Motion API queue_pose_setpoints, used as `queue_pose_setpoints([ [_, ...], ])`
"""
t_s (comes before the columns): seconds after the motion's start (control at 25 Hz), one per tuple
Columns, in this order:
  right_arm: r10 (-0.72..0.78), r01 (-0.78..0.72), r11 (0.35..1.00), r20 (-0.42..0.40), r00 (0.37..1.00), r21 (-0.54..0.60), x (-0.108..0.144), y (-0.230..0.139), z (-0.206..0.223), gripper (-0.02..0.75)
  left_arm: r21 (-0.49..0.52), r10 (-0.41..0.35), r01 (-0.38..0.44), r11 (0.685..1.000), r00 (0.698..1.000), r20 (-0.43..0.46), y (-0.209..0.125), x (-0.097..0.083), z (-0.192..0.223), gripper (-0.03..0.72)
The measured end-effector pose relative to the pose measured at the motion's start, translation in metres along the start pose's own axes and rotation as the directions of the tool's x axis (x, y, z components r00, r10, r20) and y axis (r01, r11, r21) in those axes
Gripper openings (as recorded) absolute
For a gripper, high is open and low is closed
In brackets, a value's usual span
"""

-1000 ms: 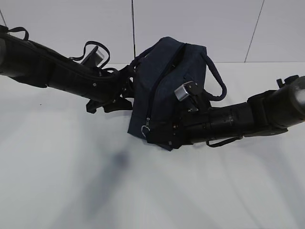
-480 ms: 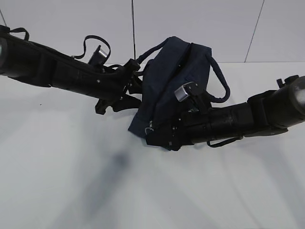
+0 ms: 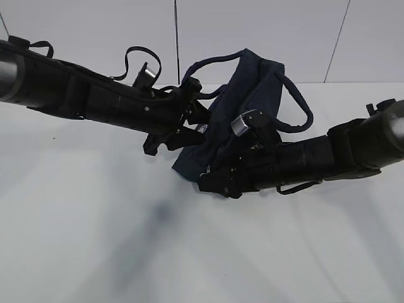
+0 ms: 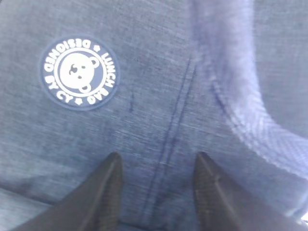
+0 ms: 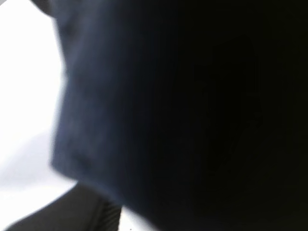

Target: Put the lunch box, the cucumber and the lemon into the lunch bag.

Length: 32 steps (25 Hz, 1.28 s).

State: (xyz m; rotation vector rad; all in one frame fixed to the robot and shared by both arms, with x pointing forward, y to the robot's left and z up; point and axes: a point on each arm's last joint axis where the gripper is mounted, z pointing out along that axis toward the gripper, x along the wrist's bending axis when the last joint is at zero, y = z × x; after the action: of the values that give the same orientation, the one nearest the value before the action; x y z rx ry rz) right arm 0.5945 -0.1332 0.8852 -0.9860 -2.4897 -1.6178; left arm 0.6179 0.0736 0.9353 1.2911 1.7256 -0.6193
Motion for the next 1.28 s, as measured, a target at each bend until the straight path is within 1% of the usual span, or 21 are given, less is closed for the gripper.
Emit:
queue_pose_setpoints([
  [0.12,-0.005,0.005,1.000,0.008,1.000,-0.001,-0.002,0.002,0.000,0.235,0.006,-0.023,0.023,1.000,1.000,0.008,0.000,0.003,0.003,0.349],
  [0.24,-0.008,0.008,1.000,0.013,1.000,-0.002,-0.003,0.003,0.001,0.212,0.006,-0.037,0.037,0.999,0.999,0.015,0.000,0.003,0.003,0.349],
  [0.6,-0.049,0.048,0.998,0.042,0.998,0.043,0.006,0.002,0.012,0.204,0.009,-0.062,0.061,0.998,0.997,0.039,0.000,0.001,0.003,0.349],
  [0.8,-0.059,0.056,0.997,0.064,0.996,0.058,0.004,0.001,0.013,0.204,0.009,-0.065,0.064,0.998,0.997,0.042,0.000,0.000,0.003,0.344],
  [0.96,-0.067,0.063,0.996,0.067,0.996,0.060,0.004,0.001,0.013,0.204,0.011,-0.067,0.066,0.998,0.997,0.045,-0.001,0.000,0.003,0.326],
  [1.28,-0.094,0.087,0.992,0.075,0.993,0.091,0.003,-0.001,0.013,0.203,0.012,-0.073,0.072,0.997,0.996,0.051,-0.001,0.000,0.003,0.318],
])
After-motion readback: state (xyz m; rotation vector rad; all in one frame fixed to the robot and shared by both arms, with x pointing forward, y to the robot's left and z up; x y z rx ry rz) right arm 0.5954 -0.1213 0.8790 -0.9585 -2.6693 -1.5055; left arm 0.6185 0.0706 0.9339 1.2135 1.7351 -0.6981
